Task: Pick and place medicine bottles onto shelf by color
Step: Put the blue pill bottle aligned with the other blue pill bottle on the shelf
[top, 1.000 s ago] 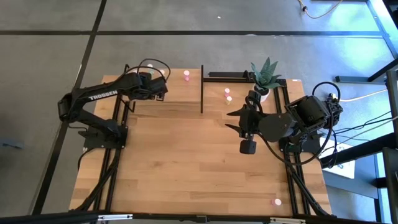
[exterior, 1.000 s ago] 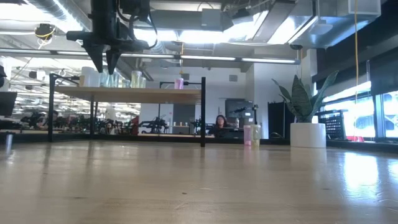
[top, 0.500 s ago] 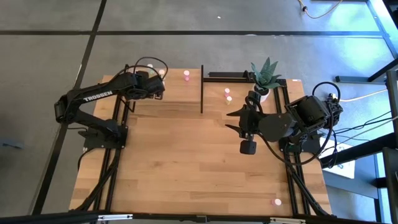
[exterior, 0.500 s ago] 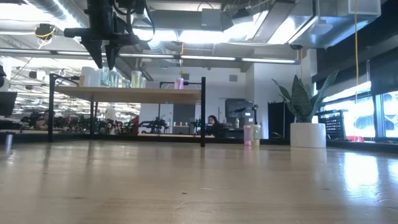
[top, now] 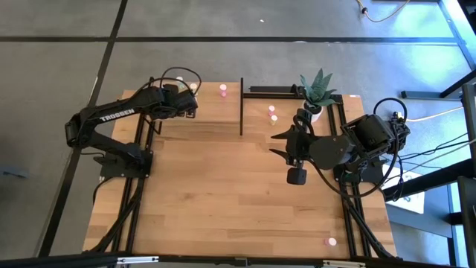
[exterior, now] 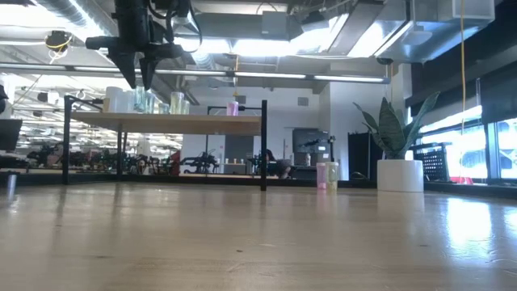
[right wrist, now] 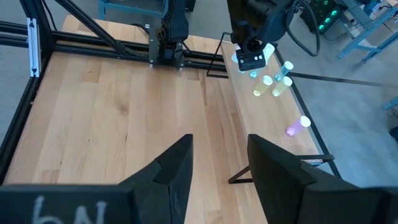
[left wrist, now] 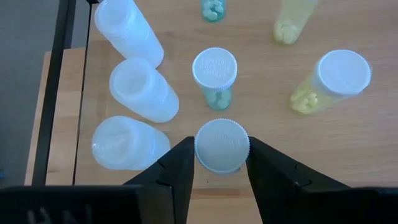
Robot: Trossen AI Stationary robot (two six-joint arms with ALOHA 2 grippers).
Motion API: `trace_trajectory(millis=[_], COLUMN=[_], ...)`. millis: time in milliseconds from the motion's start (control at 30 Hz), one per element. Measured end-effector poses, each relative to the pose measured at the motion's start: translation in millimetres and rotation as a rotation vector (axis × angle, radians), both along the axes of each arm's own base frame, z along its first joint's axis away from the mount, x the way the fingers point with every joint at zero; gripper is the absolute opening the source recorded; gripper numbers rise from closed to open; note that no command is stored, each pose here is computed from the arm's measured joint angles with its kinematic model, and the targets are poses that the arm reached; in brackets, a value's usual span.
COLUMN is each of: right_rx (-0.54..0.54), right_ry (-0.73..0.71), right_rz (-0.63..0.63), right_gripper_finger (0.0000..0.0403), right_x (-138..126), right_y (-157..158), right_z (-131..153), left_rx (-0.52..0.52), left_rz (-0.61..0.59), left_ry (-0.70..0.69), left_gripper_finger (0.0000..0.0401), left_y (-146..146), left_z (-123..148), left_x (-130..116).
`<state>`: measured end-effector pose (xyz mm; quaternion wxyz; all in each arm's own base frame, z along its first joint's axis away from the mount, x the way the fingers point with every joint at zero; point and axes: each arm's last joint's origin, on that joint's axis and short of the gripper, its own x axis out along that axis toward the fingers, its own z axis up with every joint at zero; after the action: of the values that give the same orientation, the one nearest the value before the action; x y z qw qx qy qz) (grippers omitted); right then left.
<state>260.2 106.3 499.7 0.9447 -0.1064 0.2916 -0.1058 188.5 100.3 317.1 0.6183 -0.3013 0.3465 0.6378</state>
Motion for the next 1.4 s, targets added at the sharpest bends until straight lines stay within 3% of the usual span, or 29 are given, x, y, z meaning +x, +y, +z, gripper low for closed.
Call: trace_trajectory(millis=[1400], right_rx=[0.0], right_ry=[0.0], right_rz=[0.0], right_gripper_finger=[0.0154], right_x=[0.0], right_y=[0.0], right_z=[0.0], left_rx=[-0.018], left_rz=[-0.005], left_ry=[-0.027], left_gripper_finger=[0.0134], left_y=[-1.0], left_z=[-0.2], left_x=[2.1])
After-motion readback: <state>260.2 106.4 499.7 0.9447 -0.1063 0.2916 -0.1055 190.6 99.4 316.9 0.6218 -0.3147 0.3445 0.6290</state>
